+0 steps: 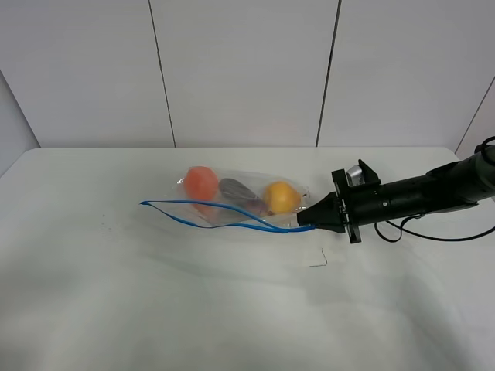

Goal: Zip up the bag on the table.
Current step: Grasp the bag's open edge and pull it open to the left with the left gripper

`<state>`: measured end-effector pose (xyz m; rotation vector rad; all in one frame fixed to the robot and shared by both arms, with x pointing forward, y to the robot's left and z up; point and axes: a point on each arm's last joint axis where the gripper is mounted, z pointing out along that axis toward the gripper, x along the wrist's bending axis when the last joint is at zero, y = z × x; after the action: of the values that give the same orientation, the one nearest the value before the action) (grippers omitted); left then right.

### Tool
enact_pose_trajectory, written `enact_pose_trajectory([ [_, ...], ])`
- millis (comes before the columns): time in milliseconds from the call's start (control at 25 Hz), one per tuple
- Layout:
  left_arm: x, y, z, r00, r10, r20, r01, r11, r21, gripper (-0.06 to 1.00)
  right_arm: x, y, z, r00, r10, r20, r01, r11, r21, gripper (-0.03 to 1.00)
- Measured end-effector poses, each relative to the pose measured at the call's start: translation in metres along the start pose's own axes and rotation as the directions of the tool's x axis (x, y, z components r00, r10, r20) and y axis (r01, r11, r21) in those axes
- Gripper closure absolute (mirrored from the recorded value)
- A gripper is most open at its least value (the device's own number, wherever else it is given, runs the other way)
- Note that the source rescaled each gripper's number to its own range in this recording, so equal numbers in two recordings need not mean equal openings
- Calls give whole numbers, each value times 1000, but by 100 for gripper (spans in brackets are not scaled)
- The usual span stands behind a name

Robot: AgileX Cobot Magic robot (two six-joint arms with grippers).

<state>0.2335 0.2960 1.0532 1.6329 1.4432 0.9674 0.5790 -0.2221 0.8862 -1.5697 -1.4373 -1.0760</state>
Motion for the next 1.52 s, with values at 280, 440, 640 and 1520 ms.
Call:
enact_pose_trajectory([
  [280, 0, 0, 0, 1000, 0, 0, 0, 1000, -4, -6, 2, 3, 0, 1000, 15, -26, -16, 1000, -27, 97],
  [440, 1, 14, -5, 1000, 0, -2, 0, 1000, -14, -6, 2, 3, 0, 1000, 15, -26, -16, 1000, -27, 97],
  [640, 7, 68, 0, 1000, 1, 5, -1, 998, 56, -6, 3, 3, 0, 1000, 14, -26, -15, 1000, -28, 97],
  [1520, 8, 143, 190, 621, 690, 372, -754, 655, 43, -1, 3, 3, 0, 1000, 6, -26, -6, 1000, -28, 97],
])
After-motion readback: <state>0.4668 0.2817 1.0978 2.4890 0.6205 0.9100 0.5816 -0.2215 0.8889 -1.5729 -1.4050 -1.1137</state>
